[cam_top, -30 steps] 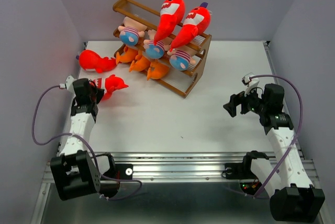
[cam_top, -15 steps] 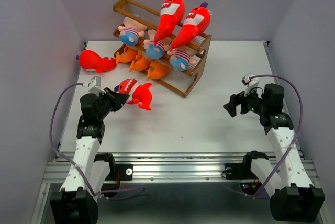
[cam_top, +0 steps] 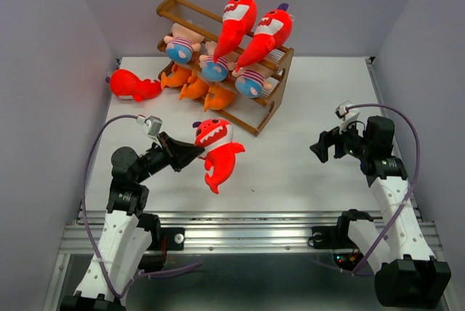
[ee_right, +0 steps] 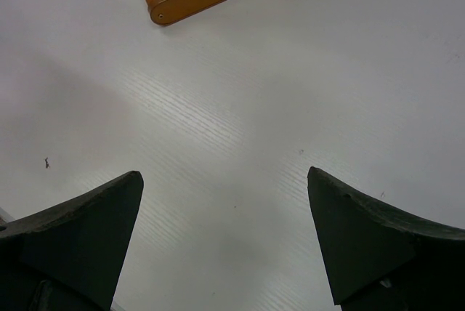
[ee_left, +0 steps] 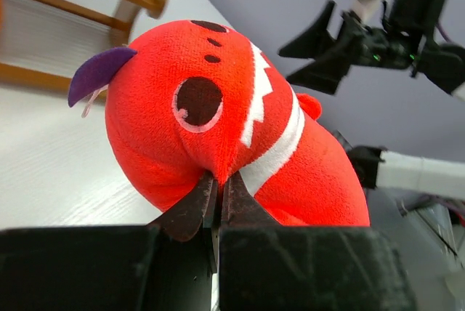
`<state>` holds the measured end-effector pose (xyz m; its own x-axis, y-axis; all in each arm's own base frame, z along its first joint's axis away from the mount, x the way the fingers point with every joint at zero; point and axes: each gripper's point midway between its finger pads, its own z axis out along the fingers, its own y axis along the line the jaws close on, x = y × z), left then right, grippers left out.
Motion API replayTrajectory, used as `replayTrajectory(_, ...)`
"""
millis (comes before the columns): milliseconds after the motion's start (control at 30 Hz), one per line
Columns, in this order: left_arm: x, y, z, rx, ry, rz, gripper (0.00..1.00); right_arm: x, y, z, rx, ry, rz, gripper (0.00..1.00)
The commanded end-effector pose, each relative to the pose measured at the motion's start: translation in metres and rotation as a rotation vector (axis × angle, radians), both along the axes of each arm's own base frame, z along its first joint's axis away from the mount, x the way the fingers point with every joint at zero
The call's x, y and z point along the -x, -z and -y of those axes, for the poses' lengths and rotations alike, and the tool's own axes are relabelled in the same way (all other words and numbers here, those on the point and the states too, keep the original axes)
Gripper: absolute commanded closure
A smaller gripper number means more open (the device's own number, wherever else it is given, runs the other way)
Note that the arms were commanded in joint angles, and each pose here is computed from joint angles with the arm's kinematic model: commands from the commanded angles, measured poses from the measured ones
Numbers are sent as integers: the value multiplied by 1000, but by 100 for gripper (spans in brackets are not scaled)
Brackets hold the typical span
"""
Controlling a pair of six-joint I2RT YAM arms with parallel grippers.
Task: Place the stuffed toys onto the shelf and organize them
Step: Grab a stuffed toy with the left arm, then pass the stuffed toy from the left arm to the right
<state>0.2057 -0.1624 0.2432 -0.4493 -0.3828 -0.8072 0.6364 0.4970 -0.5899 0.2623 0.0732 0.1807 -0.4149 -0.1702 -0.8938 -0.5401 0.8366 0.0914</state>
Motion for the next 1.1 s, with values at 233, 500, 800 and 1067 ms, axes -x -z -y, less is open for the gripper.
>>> replayTrajectory(233,65,-36,56,-13,381,214,100,11,-7,-17,-2,-165,52,0)
replayTrajectory(500,94,-39,89,-26,518,276,100,35,-5,-20,95,-313,44,0)
replayTrajectory(800,108,-33,127,-42,605,314,100,76,-44,-44,55,-544,116,0)
replayTrajectory(1067,106,-27,156,-31,655,308,100,108,-67,-72,-102,-752,200,0)
